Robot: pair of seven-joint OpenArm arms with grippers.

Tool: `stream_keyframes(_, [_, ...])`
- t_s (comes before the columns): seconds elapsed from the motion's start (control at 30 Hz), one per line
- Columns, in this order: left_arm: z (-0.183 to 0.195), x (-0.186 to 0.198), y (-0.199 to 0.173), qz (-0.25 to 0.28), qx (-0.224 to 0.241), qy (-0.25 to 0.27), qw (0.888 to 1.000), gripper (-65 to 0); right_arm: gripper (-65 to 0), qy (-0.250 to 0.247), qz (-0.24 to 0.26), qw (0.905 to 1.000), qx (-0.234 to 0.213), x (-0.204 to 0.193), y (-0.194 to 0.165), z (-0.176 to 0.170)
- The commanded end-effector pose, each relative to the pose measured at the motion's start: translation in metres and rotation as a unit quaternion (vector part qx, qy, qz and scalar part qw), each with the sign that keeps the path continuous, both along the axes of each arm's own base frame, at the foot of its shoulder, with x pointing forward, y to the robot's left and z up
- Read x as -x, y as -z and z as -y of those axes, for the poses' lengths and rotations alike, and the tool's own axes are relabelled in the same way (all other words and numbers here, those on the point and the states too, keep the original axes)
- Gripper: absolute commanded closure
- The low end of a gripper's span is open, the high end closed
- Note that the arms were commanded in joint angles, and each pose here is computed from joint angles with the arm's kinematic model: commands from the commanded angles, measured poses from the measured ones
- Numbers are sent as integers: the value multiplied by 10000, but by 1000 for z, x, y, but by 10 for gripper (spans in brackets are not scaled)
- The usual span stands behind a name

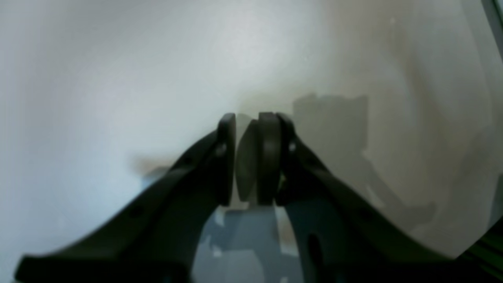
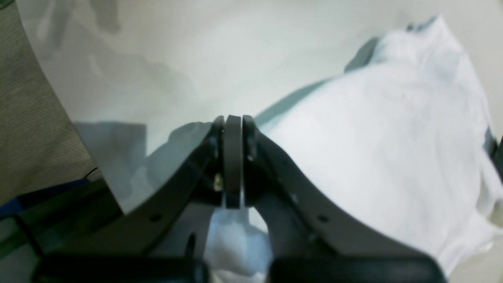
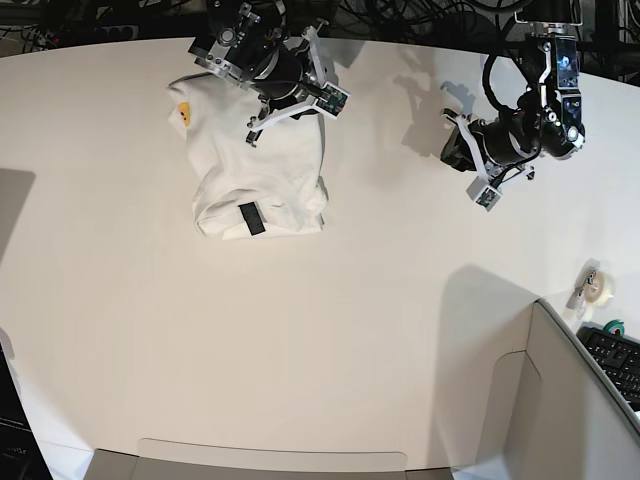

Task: Layout the t-shirt on the table in an organized manner, then fold the t-shirt properly
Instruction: 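Press and tuck the folded shirt edges with the right gripper, then drag the folded shirt off the table edge with the right gripper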

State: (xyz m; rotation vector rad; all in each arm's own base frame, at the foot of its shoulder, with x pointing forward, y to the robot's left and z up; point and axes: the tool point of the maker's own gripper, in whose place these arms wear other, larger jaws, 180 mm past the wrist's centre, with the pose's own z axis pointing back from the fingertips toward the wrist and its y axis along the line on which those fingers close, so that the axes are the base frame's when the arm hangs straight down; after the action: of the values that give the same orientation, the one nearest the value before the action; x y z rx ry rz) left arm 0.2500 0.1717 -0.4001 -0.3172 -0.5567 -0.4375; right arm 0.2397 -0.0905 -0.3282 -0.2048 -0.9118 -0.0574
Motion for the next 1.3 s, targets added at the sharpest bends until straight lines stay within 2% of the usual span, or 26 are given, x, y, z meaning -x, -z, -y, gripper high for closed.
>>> stream_keyframes(0.0, [-4,-4,-7,109,-58,25,9999,-86,0,7,268,9996,-95,-10,-13,-3])
stream_keyframes(0.3, [-4,-4,-7,102,-49,21,9999,-86,0,94,662,9977,-61,-35,-34,4])
stream_keyframes(0.43, [-3,-4,-6,99,-48,28,9999,-86,0,351,612,9975,94,-33,-31,27])
stream_keyframes(0.6, [-2,-3,-5,77,-43,46,10000,-86,0,814,537,9940,498,-26,-27,77])
stream_keyframes(0.83, [-1,-3,-5,71,-33,59,10000,-86,0,797,701,9918,716,-36,-38,90])
stream_keyframes(0.93, [-1,-3,-5,71,-33,59,10000,-86,0,737,588,9925,784,-42,-29,93])
stream_keyframes(1.27, [-1,7,1,-51,-32,60,10000,-86,0,611,-571,9894,1185,-26,38,135])
